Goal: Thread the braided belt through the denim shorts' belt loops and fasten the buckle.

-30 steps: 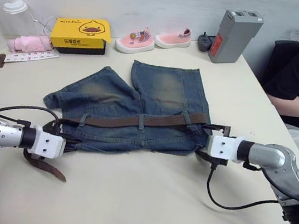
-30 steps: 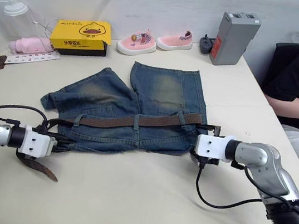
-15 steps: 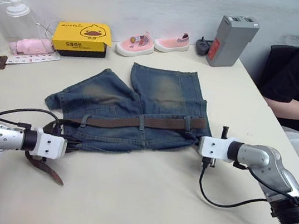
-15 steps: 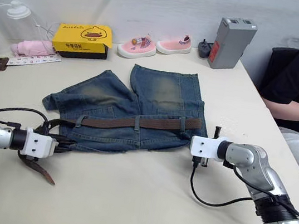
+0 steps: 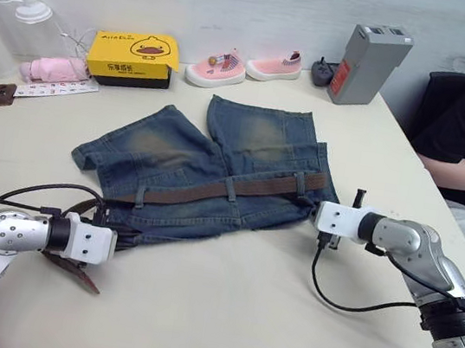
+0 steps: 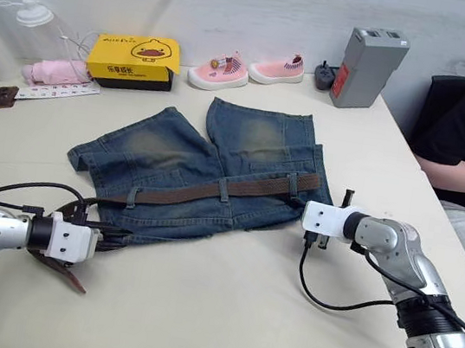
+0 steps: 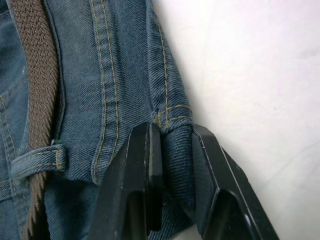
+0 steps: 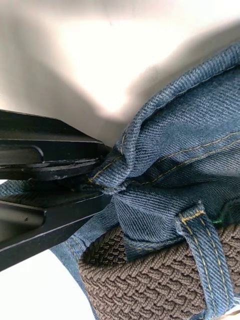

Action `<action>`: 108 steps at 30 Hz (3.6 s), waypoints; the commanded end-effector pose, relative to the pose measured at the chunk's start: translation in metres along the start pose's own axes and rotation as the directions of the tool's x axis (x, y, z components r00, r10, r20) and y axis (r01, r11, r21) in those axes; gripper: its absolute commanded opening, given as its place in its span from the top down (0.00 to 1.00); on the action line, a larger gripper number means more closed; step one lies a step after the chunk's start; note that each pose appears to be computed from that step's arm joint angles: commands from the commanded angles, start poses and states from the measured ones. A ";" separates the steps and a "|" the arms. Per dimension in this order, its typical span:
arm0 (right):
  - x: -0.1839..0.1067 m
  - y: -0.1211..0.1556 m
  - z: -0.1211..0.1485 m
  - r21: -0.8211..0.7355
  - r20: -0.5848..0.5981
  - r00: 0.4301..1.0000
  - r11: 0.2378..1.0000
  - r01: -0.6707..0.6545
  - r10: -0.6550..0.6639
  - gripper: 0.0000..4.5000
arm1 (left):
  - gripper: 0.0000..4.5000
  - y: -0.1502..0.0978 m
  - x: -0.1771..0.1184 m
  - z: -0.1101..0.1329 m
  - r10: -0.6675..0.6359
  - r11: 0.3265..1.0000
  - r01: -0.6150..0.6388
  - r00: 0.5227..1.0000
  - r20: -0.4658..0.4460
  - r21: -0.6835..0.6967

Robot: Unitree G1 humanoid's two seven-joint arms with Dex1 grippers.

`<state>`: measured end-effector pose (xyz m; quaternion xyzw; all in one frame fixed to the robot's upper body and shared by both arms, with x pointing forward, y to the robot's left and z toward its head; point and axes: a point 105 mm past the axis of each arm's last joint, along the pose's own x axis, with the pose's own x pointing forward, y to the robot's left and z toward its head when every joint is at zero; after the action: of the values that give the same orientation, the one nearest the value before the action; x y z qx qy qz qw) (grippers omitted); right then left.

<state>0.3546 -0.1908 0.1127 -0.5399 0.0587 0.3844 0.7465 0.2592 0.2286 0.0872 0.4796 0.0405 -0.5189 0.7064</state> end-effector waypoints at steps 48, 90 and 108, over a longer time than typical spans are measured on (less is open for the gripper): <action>-0.028 -0.074 0.038 0.725 0.268 0.943 0.686 -0.061 -0.198 0.00 | 0.01 0.068 -0.054 0.019 0.471 0.576 -0.264 0.881 0.050 -0.774; -0.018 -0.053 0.001 0.917 0.207 0.970 0.321 -0.238 0.128 0.99 | 0.00 0.099 -0.031 0.023 0.420 0.450 -0.077 0.898 0.134 -0.890; -0.029 -0.036 0.020 0.885 0.257 0.958 0.366 -0.287 0.128 0.99 | 0.12 0.114 0.031 -0.001 0.218 0.188 0.112 0.964 0.152 -0.976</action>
<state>0.3526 -0.1945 0.1530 0.0034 0.2908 0.4073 0.8657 0.3631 0.2111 0.1425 -0.1600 0.2488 -0.3898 0.8721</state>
